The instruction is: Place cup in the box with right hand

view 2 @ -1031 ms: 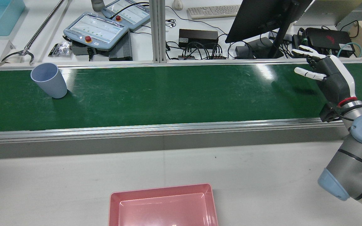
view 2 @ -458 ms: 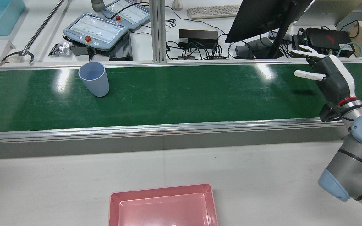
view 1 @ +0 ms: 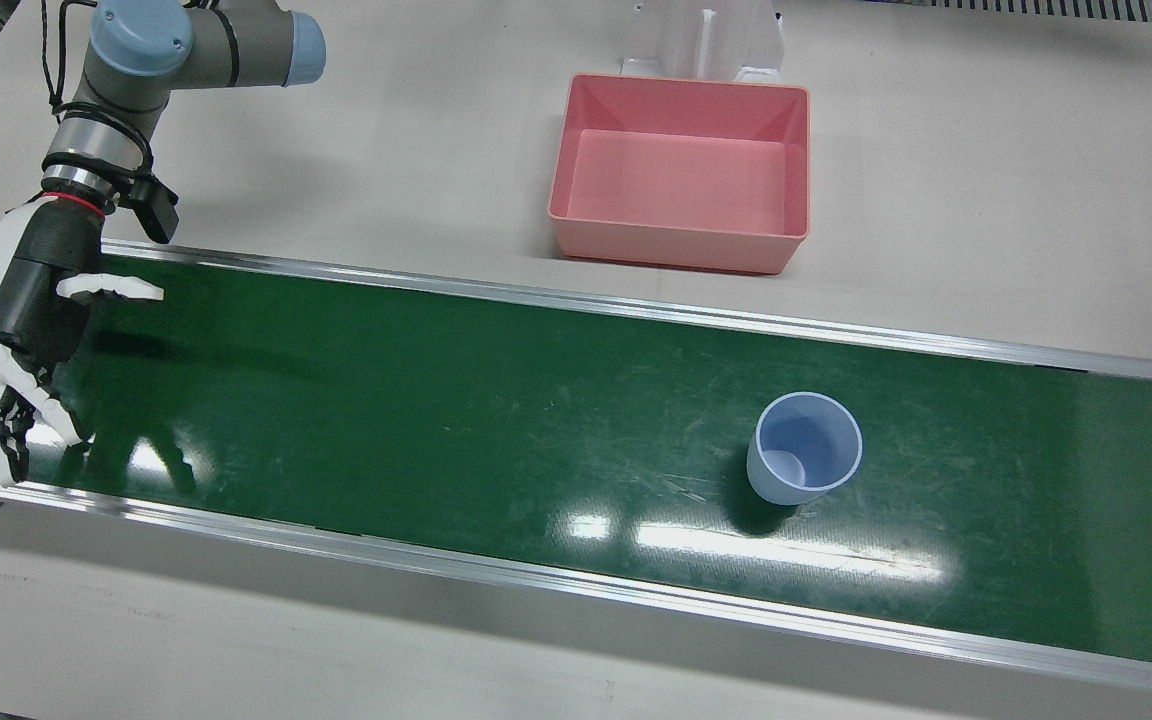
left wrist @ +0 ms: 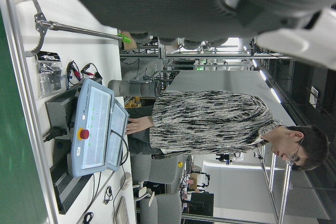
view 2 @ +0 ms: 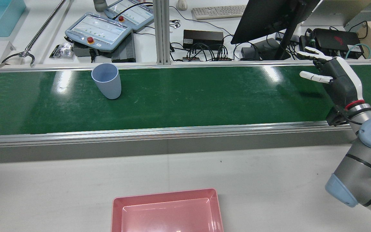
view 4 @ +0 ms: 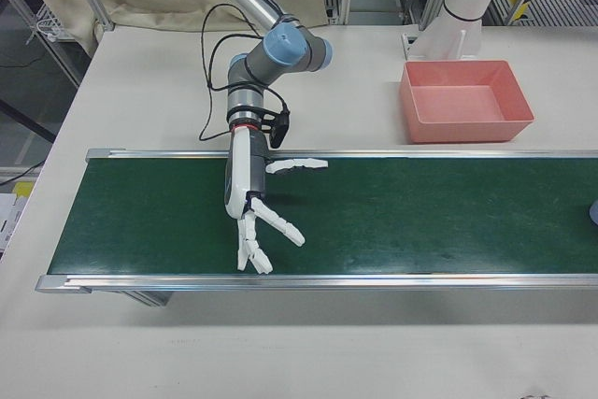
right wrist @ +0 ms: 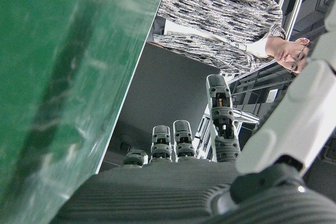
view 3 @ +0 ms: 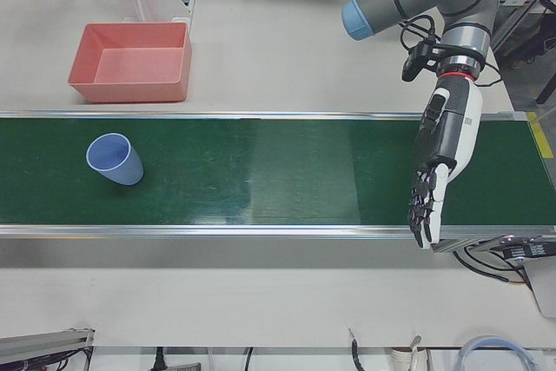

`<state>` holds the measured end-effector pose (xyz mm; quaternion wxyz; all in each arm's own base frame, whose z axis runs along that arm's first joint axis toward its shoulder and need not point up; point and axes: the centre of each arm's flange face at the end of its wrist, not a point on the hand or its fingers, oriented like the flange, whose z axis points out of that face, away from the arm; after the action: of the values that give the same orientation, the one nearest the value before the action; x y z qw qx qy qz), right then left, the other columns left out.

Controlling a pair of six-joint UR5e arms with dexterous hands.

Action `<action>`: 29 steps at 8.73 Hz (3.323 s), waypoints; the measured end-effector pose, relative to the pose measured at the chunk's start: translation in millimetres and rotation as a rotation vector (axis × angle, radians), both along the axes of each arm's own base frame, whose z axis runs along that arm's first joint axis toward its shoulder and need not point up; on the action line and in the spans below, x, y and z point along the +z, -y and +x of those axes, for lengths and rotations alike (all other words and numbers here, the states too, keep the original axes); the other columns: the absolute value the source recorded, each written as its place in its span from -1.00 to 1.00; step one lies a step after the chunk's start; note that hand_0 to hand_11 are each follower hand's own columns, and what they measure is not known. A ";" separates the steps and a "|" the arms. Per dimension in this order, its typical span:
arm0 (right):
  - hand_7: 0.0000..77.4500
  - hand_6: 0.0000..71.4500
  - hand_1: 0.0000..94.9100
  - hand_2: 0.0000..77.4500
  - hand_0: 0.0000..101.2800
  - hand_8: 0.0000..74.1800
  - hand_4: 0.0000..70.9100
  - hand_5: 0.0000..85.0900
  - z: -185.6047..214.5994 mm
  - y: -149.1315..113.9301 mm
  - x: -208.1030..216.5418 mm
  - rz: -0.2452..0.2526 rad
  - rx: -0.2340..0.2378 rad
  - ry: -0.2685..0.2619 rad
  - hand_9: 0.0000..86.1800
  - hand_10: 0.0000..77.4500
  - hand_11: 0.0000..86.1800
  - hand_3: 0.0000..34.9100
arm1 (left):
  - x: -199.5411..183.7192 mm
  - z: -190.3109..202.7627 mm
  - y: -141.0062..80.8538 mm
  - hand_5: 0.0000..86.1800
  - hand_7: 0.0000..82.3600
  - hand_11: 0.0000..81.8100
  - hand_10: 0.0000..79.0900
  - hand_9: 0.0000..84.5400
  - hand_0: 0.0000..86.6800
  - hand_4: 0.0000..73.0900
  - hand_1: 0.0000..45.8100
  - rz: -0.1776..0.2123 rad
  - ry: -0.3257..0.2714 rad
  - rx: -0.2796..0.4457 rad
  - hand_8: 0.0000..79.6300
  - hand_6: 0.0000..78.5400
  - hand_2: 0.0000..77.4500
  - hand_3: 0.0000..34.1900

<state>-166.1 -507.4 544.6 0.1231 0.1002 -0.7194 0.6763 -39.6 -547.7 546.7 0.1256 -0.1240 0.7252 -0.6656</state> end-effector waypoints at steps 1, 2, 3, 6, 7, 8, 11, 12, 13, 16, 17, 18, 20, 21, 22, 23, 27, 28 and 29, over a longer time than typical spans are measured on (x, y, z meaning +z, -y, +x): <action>-0.45 -0.85 -0.97 -0.75 -0.15 -0.82 -0.32 -0.95 -0.8 0.0 0.4 -0.001 -0.001 -0.001 -0.65 -0.94 -0.92 -1.00 | -0.1 -0.1 0.0 -0.99 -0.99 -1.00 -1.00 -1.00 -1.00 -0.97 -0.98 0.000 0.000 0.000 -1.00 -0.99 -0.97 -1.00; -0.45 -0.85 -0.85 -0.55 -0.18 -0.82 -0.37 -0.95 -1.3 0.2 0.1 0.000 -0.002 -0.001 -0.63 -0.94 -0.92 -1.00 | -0.1 -0.3 0.0 -0.99 -0.99 -1.00 -1.00 -1.00 -1.00 -0.97 -0.98 0.000 0.000 0.000 -1.00 -1.00 -0.97 -1.00; -0.45 -0.85 -0.85 -0.55 -0.18 -0.82 -0.37 -0.95 -1.8 0.1 0.2 0.000 -0.003 -0.001 -0.63 -0.94 -0.92 -1.00 | 0.1 -0.3 0.0 -0.99 -0.99 -1.00 -1.00 -1.00 -1.00 -0.97 -0.98 0.000 0.000 0.000 -1.00 -0.99 -0.97 -1.00; -0.45 -0.85 -0.76 -0.65 -0.19 -0.81 -0.35 -0.95 -5.0 -1.6 1.2 -0.002 -0.009 -0.004 -0.65 -0.94 -0.92 -1.00 | 0.5 0.0 0.0 -0.99 -0.99 -1.00 -1.00 -1.00 -1.00 -0.97 -0.98 -0.001 0.000 0.000 -1.00 -0.99 -0.97 -1.00; -0.45 -0.85 -0.86 -0.49 -0.19 -0.81 -0.35 -0.95 -6.0 -2.1 1.3 -0.003 -0.012 -0.004 -0.65 -0.94 -0.92 -1.00 | 0.5 0.2 0.0 -0.99 -0.99 -1.00 -1.00 -1.00 -1.00 -0.97 -0.98 -0.001 0.000 0.000 -1.00 -0.99 -0.97 -1.00; -0.44 -0.85 -0.93 -0.75 -0.15 -0.81 -0.29 -0.95 -6.6 -2.4 1.3 -0.003 -0.013 -0.005 -0.65 -0.94 -0.92 -1.00 | 0.6 0.4 0.1 -0.99 -0.99 -1.00 -1.00 -1.00 -1.00 -0.97 -0.98 -0.001 0.000 0.001 -1.00 -1.00 -0.97 -1.00; -0.44 -0.85 -0.84 -0.80 -0.14 -0.81 -0.29 -0.95 -8.9 -2.7 -0.2 0.000 -0.017 -0.003 -0.65 -0.94 -0.92 -1.00 | 0.4 0.3 0.0 -0.99 -0.99 -1.00 -1.00 -1.00 -1.00 -0.97 -0.98 -0.001 0.000 0.001 -1.00 -1.00 -0.97 -1.00; -0.44 -0.86 -0.78 -0.55 -0.22 -0.81 -0.46 -0.95 -9.8 -2.8 -1.1 0.001 -0.018 -0.003 -0.65 -0.94 -0.92 -1.00 | 0.1 0.3 0.0 -0.99 -0.99 -1.00 -1.00 -1.00 -1.00 -0.97 -0.98 0.000 0.000 0.001 -1.00 -0.99 -0.97 -1.00; -0.44 -0.86 -0.99 -0.65 -0.13 -0.81 -0.23 -0.95 -11.3 -3.1 -2.2 0.003 -0.021 -0.002 -0.65 -0.96 -0.92 -1.00 | 0.0 0.1 0.0 -1.00 -0.99 -1.00 -1.00 -1.00 -1.00 -0.97 -0.98 0.000 0.000 0.000 -1.00 -0.99 -0.97 -1.00; -0.42 -0.85 -0.85 -0.76 -0.15 -0.81 -0.35 -0.95 -18.5 -5.3 -4.3 0.004 -0.035 -0.002 -0.65 -0.96 -0.96 -1.00 | 0.5 0.0 0.0 -0.99 -0.99 -1.00 -1.00 -1.00 -1.00 -0.97 -0.98 -0.001 0.000 0.000 -1.00 -0.99 -0.97 -1.00; -0.44 -0.85 -0.78 -0.58 -0.15 -0.81 -0.31 -0.95 -20.4 -6.0 -5.6 0.006 -0.038 -0.003 -0.63 -0.97 -0.96 -1.00 | 0.3 -0.1 0.0 -0.99 -0.99 -1.00 -1.00 -1.00 -1.00 -0.97 -0.98 -0.001 0.000 0.000 -1.00 -0.99 -0.97 -1.00; -0.44 -0.85 -0.78 -0.58 -0.15 -0.81 -0.31 -0.95 -22.0 -6.7 -6.6 0.008 -0.042 -0.003 -0.63 -0.97 -0.96 -1.00 | 0.2 -0.1 0.0 -0.99 -0.99 -1.00 -1.00 -1.00 -1.00 -0.97 -0.98 0.000 0.000 0.000 -1.00 -0.99 -0.97 -1.00; -0.44 -0.85 -0.72 -0.66 -0.22 -0.81 -0.43 -0.95 -25.7 -8.2 -7.3 0.009 -0.049 -0.005 -0.65 -0.97 -0.96 -1.00 | -0.1 -0.2 0.0 -1.00 -0.99 -1.00 -1.00 -1.00 -1.00 -0.97 -0.98 0.000 0.000 0.000 -1.00 -1.00 -0.97 -1.00; -0.42 -0.85 -0.97 -0.51 -0.13 -0.81 -0.25 -0.95 -26.6 -8.5 -7.2 0.008 -0.051 -0.005 -0.65 -0.99 -0.97 -1.00 | -0.1 -0.1 0.0 -1.00 -0.99 -1.00 -1.00 -1.00 -1.00 -0.97 -0.98 0.000 0.000 0.000 -1.00 -1.00 -0.97 -1.00; -0.42 -0.85 -0.97 -0.51 -0.13 -0.81 -0.25 -0.95 -26.9 -8.6 -7.1 0.008 -0.051 -0.006 -0.65 -0.99 -0.97 -1.00 | -0.1 -0.1 0.0 -0.99 -0.99 -1.00 -1.00 -1.00 -1.00 -0.97 -0.98 0.000 0.000 0.000 -1.00 -1.00 -0.97 -1.00; -0.44 -0.85 -0.83 -0.72 -0.13 -0.81 -0.31 -0.95 -27.2 -8.5 -7.2 0.008 -0.052 -0.006 -0.63 -1.00 -0.97 -1.00 | -0.1 0.1 0.0 -0.99 -0.99 -1.00 -1.00 -1.00 -1.00 -0.97 -0.98 0.000 0.000 0.000 -1.00 -0.99 -0.97 -1.00; -0.41 -0.85 -0.90 -0.61 -0.15 -0.81 -0.29 -0.95 -14.4 -4.8 -5.9 0.003 -0.025 -0.010 -0.65 -0.99 -0.97 -1.00 | 0.3 -0.3 0.0 -1.00 -0.99 -1.00 -1.00 -1.00 -1.00 -0.97 -0.98 -0.001 0.000 0.000 -1.00 -1.00 -0.97 -1.00; -0.39 -0.86 -0.70 -0.52 -0.14 -0.76 -0.34 -0.97 -7.4 -3.6 -4.7 -0.004 -0.013 -0.015 -0.60 -0.99 -0.97 -1.00 | 0.2 -0.1 0.0 -1.00 -0.99 -1.00 -1.00 -1.00 -1.00 -0.97 -0.98 -0.001 0.000 0.000 -1.00 -1.00 -0.97 -1.00; -0.11 -0.69 -0.86 -0.52 -0.06 -0.51 -0.15 -0.85 -0.1 -3.2 -6.5 -0.013 -0.001 -0.023 -0.37 -0.97 -0.97 -1.00 | 0.1 -0.1 0.0 -1.00 -0.99 -1.00 -1.00 -1.00 -1.00 -0.97 -0.98 0.000 0.000 0.000 -1.00 -1.00 -0.97 -1.00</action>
<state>-166.2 -504.2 538.2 0.1323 0.1065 -0.7134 0.6798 -39.7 -547.7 546.8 0.1256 -0.1240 0.7251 -0.6657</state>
